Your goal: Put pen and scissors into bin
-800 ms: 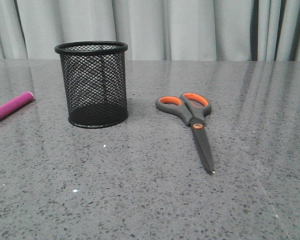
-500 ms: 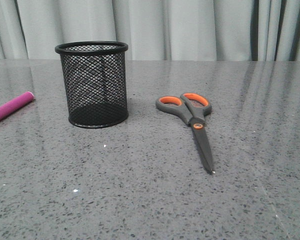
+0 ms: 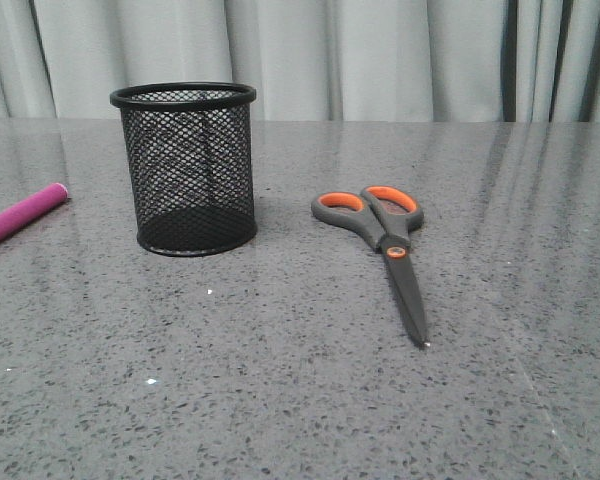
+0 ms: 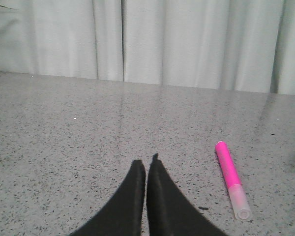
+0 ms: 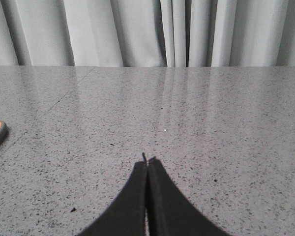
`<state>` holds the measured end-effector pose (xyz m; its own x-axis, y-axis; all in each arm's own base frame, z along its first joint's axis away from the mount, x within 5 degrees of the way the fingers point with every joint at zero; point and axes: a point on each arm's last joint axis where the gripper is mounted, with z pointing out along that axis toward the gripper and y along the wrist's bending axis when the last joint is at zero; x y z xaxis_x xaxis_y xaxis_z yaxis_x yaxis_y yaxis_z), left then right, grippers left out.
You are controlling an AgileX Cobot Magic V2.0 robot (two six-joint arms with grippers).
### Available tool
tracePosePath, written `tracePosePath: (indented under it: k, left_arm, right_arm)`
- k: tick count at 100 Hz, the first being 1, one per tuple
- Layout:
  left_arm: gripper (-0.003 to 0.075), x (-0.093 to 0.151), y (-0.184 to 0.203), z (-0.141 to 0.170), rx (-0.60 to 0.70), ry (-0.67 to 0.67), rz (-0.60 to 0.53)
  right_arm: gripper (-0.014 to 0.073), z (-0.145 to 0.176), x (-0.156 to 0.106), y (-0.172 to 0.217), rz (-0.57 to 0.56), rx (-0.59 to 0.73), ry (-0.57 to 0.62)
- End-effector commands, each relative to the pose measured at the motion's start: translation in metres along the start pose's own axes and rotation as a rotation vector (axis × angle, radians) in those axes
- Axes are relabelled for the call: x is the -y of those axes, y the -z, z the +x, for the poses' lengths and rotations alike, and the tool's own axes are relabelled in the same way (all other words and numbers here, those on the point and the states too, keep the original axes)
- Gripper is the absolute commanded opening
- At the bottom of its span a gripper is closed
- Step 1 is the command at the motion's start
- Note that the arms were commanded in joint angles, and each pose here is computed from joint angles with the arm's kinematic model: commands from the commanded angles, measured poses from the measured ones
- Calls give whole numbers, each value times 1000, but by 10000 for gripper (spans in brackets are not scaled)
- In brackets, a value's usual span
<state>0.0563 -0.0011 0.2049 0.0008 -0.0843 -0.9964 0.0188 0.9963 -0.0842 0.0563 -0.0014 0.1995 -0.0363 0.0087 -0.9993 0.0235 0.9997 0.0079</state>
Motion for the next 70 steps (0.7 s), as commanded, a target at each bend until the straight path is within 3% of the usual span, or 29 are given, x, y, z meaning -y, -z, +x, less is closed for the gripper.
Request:
tracePosePath:
  k: [1, 70]
  left_arm:
    - [-21, 0, 1, -2, 89, 14, 15]
    - [-21, 0, 1, -2, 89, 14, 15]
  right_arm:
    - [-68, -2, 0, 1, 5, 83, 17]
    - [-68, -4, 0, 1, 5, 101, 17]
